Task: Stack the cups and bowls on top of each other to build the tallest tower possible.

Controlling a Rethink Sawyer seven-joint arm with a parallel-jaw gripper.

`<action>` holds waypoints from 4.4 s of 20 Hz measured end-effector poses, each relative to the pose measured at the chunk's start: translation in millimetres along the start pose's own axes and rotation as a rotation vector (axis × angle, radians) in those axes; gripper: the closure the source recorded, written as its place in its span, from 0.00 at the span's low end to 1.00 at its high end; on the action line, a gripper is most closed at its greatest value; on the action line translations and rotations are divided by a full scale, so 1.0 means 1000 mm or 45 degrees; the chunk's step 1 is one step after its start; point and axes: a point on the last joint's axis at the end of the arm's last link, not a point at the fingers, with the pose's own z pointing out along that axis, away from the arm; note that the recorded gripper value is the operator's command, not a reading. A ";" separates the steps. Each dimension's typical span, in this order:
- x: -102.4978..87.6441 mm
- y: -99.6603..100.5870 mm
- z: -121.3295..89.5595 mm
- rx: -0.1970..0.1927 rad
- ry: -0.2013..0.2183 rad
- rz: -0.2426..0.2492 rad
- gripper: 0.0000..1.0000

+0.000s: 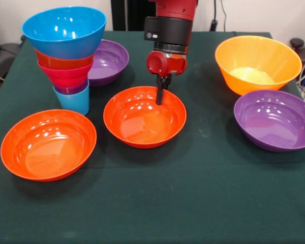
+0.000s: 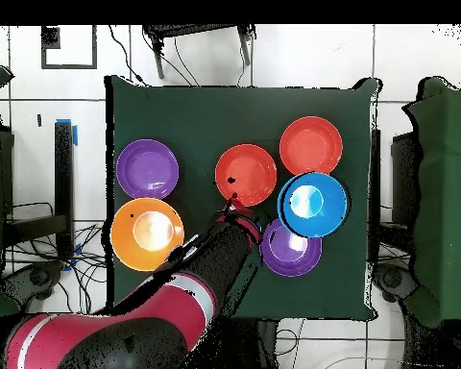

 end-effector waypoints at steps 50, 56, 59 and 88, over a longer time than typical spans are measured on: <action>0.002 0.053 -0.044 -0.050 0.011 0.297 1.00; -0.003 0.066 -0.053 -0.052 0.000 0.331 1.00; -0.007 0.079 -0.064 -0.059 -0.005 0.335 1.00; -0.027 0.069 -0.197 -0.001 -0.031 0.464 1.00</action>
